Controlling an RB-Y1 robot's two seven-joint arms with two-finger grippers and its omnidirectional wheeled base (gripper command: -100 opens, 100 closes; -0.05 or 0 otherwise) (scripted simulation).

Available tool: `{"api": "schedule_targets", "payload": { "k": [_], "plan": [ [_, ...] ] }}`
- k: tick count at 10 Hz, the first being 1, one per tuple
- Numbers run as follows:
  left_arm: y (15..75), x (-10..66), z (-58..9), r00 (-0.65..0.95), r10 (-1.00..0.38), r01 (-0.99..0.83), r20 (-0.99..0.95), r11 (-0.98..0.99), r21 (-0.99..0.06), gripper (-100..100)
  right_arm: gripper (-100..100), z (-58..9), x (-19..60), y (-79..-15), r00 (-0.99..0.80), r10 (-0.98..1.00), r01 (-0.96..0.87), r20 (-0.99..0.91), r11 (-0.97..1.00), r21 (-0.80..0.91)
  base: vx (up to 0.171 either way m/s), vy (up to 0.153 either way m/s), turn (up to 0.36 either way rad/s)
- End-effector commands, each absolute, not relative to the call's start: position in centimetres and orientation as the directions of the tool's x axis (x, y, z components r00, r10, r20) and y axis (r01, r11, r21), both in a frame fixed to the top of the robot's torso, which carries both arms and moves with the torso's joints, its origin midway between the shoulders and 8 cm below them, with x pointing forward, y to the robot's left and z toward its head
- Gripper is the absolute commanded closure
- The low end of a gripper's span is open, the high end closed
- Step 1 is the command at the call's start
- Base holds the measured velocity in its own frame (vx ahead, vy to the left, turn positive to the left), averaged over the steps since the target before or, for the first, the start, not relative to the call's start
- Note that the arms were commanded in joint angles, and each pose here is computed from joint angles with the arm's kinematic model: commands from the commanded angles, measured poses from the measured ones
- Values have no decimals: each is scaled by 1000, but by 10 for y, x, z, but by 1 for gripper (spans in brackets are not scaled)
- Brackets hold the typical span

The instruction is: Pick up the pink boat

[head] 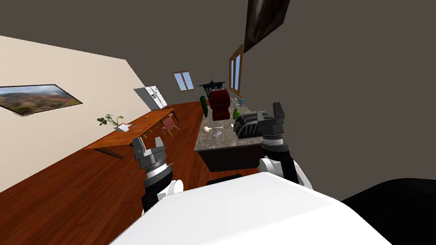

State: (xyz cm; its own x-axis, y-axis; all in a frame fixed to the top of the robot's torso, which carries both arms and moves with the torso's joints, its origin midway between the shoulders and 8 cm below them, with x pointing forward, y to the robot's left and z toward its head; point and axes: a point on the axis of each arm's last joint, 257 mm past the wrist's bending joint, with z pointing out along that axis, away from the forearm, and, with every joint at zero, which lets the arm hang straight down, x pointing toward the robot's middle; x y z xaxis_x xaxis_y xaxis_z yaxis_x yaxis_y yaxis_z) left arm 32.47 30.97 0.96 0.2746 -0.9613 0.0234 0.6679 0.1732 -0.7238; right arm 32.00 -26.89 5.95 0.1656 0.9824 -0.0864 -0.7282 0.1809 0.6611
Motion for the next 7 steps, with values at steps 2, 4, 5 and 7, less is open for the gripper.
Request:
{"api": "schedule_targets", "payload": {
  "k": [2, 4, 5, 7],
  "plan": [
    [310, 325, 10, 274, -961, 668, 23, 173, -724, 0, -100, 52, 322, -261, 164, 971, -708, -172, 237, 665, -54, 38, 125],
    [310, 325, 10, 274, -961, 668, 24, 173, -724, 0, -100, 39, 324, -253, 169, 948, -678, -269, 310, 666, -137, 94, 162],
    [310, 325, 10, 274, -961, 668, 24, 173, -724, 0, -100, 29, 325, -249, 171, 930, -658, -326, 354, 665, -159, 112, 205],
    [310, 325, 10, 274, -961, 668, 24, 173, -724, 0, -100, 3, 328, -242, 168, 876, -607, -453, 454, 652, -201, 155, 224]
  ]
}}
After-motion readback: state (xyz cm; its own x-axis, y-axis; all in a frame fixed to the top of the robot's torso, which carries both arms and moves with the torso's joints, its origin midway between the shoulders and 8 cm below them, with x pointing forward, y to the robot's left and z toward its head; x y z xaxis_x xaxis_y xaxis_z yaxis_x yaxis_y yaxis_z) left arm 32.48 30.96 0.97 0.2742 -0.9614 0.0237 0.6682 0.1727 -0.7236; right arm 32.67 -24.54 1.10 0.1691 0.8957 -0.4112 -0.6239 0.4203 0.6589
